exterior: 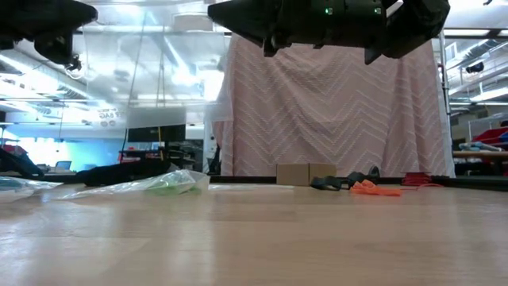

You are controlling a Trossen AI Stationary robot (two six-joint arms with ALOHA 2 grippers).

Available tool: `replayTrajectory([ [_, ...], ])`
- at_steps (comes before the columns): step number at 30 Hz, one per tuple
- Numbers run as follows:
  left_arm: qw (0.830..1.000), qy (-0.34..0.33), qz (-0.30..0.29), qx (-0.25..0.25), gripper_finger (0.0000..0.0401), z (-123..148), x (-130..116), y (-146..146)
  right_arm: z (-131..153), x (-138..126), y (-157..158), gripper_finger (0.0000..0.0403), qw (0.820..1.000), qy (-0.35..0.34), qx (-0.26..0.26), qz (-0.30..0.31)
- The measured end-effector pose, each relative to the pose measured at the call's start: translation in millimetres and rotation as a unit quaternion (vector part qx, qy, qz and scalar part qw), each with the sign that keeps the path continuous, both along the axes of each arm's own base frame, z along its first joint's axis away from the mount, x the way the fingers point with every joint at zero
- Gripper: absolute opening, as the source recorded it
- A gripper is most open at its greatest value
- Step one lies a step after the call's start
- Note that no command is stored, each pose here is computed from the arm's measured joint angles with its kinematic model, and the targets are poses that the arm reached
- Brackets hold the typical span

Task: Sort rubber bands
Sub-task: Open the transparent zip bag

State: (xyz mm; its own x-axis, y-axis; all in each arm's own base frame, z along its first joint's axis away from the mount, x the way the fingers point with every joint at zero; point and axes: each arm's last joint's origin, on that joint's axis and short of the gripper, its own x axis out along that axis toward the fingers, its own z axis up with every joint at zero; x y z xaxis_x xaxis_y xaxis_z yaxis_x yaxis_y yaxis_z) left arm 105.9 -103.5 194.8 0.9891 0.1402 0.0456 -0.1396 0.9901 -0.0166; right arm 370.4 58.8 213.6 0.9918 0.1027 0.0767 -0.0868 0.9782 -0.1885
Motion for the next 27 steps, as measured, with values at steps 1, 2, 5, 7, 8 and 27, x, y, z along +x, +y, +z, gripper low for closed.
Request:
replayTrajectory([
  [1, 1.000, 0.000, 0.004, 0.000, 0.0001, 0, 1, 1, 0, 0, 0, 0.0006, 1.000, 0.000, -0.002, 0.000],
  [2, 1.000, 0.000, 0.007, 0.000, 0.0001, 0, 2, 1, 0, 0, 0, 0.0006, 1.000, 0.000, -0.005, -0.001],
  [5, 1.000, 0.000, 0.007, 0.001, 0.0001, 0, 5, 4, 0, 0, 0, 0.0001, 1.000, 0.002, -0.009, -0.001],
  [7, 1.000, -0.003, -0.004, -0.001, 0.0001, 0, 7, 5, -1, 0, 0, 0.0001, 1.000, 0.004, -0.009, -0.002],
  [8, 1.000, -0.004, -0.007, -0.004, 0.0001, 0, 9, 6, -1, 0, 0, 0.0001, 1.000, 0.004, -0.009, -0.002],
  [27, 0.999, -0.010, -0.027, -0.023, 0.0001, -2, 34, 30, -5, 0, -1, 0.0000, 0.999, 0.029, 0.000, -0.018],
])
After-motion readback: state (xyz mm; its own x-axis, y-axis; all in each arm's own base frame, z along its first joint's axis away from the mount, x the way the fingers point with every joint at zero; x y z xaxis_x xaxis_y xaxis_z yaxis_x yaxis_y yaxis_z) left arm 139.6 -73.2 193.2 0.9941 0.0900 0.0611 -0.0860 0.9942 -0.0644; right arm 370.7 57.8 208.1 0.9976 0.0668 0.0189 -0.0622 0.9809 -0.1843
